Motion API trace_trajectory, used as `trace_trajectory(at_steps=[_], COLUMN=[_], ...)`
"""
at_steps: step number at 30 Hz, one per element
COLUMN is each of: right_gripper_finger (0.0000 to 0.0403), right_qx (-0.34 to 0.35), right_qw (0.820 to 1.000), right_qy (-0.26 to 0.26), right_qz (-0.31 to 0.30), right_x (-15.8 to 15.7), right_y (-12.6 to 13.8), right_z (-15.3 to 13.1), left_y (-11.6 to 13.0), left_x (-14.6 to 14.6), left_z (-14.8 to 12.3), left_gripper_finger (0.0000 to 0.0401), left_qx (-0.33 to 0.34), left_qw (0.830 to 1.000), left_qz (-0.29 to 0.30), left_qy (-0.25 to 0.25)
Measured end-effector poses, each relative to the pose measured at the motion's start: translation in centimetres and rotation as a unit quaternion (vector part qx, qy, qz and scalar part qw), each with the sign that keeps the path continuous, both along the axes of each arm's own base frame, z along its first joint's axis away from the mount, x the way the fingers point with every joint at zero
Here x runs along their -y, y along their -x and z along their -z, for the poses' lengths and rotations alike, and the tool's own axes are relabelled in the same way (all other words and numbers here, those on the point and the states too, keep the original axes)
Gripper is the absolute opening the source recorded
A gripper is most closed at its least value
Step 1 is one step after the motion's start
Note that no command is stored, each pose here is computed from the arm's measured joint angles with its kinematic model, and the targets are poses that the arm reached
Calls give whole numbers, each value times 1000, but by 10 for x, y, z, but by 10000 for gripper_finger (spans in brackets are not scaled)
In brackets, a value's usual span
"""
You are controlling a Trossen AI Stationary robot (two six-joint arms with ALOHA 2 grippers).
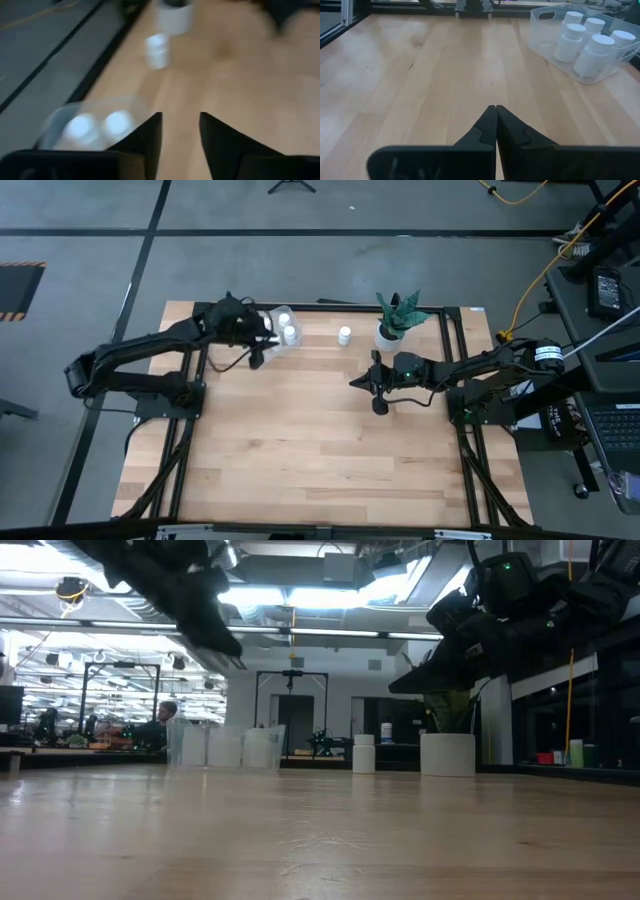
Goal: Pick and place pill bottles into a basket
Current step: Put the white pill bottle into the transparent container
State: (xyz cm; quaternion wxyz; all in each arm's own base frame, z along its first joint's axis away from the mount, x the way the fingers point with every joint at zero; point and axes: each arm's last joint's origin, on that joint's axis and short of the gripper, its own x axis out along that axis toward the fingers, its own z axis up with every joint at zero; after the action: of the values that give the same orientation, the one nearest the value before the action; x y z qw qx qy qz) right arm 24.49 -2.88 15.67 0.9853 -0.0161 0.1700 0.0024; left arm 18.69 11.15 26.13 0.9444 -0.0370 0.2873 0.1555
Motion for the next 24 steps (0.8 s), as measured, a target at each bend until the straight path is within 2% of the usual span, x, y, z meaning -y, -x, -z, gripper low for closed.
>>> trace_trajectory(at_steps=[5,9,13,16,19,24], right_gripper_finger=[5,5,5,5,5,5], right_qx=[0,-16,-21,-25,-42,-22], right_qw=[1000,1000,1000,999,995,989], right_qy=[-8,-12,-10,4,26,24], right_qz=[3,0,-6,46,89,147], right_x=[0,-2,-10,-15,-22,-32], right_y=[0,1,1,-3,-6,-11], right_z=[0,3,4,1,-1,-9], left_y=[-2,-6,-6,-6,-5,0], left_x=[27,41,50,54,61,70], left_z=[-10,0,29,48,59,74], left_gripper_finger=[54,7,3,2,2,2], left_qx=[29,30,36,80,144,176], left_qw=[993,988,987,986,977,972], left_qz=[119,148,156,145,154,154], left_qy=[-2,5,22,37,28,7])
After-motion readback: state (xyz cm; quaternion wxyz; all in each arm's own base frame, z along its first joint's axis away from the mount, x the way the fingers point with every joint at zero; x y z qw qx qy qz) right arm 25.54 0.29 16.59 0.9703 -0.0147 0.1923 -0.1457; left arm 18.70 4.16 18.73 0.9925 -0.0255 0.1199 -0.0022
